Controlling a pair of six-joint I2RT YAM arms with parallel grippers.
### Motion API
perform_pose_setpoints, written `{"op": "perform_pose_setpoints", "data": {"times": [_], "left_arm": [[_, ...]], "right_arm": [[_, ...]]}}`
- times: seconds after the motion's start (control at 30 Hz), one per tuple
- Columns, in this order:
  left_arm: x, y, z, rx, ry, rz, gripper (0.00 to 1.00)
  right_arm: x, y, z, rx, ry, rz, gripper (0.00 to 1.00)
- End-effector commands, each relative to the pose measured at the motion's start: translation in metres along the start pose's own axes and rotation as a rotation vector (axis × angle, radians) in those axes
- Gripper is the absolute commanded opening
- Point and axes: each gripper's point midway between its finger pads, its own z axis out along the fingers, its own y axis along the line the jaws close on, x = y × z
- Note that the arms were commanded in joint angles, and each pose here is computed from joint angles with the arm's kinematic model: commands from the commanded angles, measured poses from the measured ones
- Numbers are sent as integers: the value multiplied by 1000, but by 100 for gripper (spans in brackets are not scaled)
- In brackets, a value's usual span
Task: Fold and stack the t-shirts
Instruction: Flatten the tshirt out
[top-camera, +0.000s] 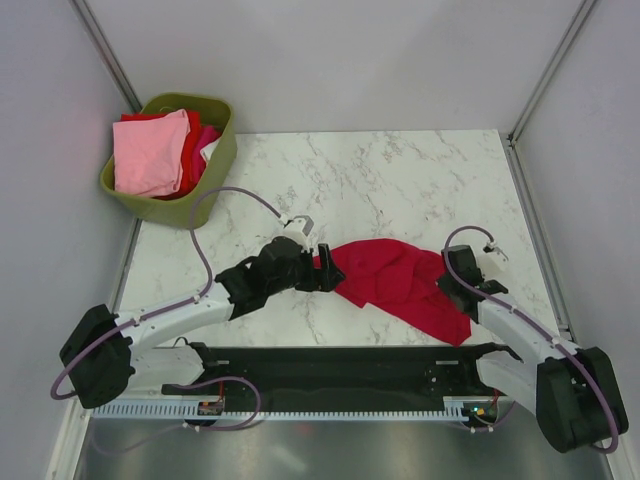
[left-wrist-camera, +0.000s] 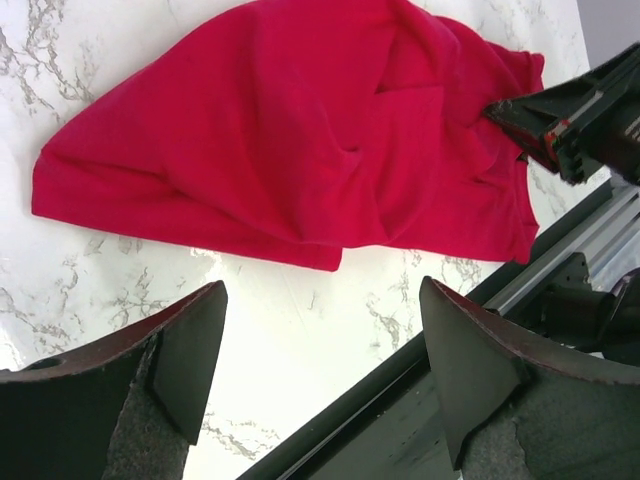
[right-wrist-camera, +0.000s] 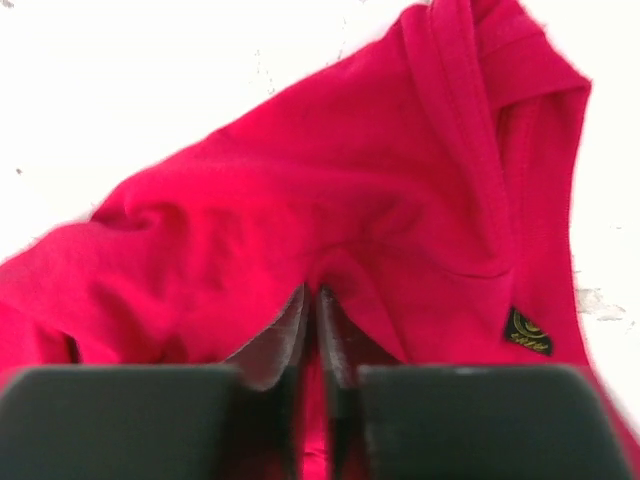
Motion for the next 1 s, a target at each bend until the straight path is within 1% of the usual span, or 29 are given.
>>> {"op": "perform_pose_setpoints", "data": {"times": [0.0, 0.03, 0.1, 0.17, 0.2, 0.23, 0.3, 0.33, 0.37, 0.4, 0.43, 0.47, 0.5, 0.53, 0.57, 0.6, 0.63, 0.67, 0.7, 0.73, 0.8, 0.83, 0.87, 0.9, 0.97], "left_arm": [[-5, -2, -5, 0, -19, 84, 85], [-4, -4, -6, 4, -12, 94, 84], [-1, -4, -5, -6, -1, 112, 84], [1, -1, -4, -19, 6, 118, 84], [1, -2, -4, -21, 8, 118, 84], [0, -1, -3, -32, 3, 117, 84], [-2, 4, -5, -66, -5, 95, 83], [-7, 10, -7, -104, -33, 84, 82], [-15, 11, -12, -121, -64, 53, 83], [-19, 14, -17, -140, -87, 38, 83], [-24, 20, -22, -173, -114, 28, 83], [-28, 19, -27, -172, -134, 20, 83], [-39, 13, -37, -145, -172, 14, 83], [-43, 10, -43, -136, -185, 18, 84], [-48, 6, -49, -119, -202, 29, 84], [-55, 0, -58, -90, -227, 35, 84], [-57, -7, -63, -61, -225, 46, 84], [-59, -9, -66, -46, -226, 67, 84], [-62, -16, -70, -21, -230, 77, 84], [-61, -24, -74, 21, -216, 90, 84], [-62, -34, -77, 60, -200, 107, 84], [-58, -39, -76, 86, -175, 114, 84], [-55, -40, -74, 88, -162, 117, 84], [-55, -43, -73, 93, -157, 120, 84], [-48, -43, -66, 78, -135, 129, 84]], "right_arm": [[-27, 33, -1, -56, -67, 52, 3], [-35, 43, -5, -77, -80, 35, 0], [-45, 56, -12, -107, -91, 5, 0], [-63, 79, -29, -159, -105, -35, 0], [-71, 90, -39, -202, -115, -51, 0], [-86, 111, -55, -268, -139, -67, 0], [-94, 141, -81, -393, -122, -85, 0], [-105, 169, -107, -496, -128, -88, 0], [-106, 185, -120, -549, -116, -111, 0], [-101, 204, -138, -631, -74, -138, 0], [-107, 232, -174, -733, -73, -153, 0], [-103, 247, -186, -772, -51, -182, 0], [-98, 262, -207, -848, -13, -212, 0], [-108, 283, -248, -952, -22, -219, 0], [-110, 292, -263, -996, -15, -228, 0], [-133, 303, -296, -1063, -65, -208, 0], [-139, 305, -313, -1107, -69, -217, 0], [-153, 304, -330, -1130, -116, -207, 0], [-169, 301, -343, -1136, -179, -206, 0], [-197, 296, -357, -1110, -281, -158, 0], [-229, 276, -377, -1078, -414, -118, 0], [-238, 268, -376, -1040, -450, -96, 0], [-254, 251, -377, -979, -512, -44, 0], [-252, 245, -367, -940, -519, -44, 0], [-254, 232, -359, -897, -545, -35, 0]]}}
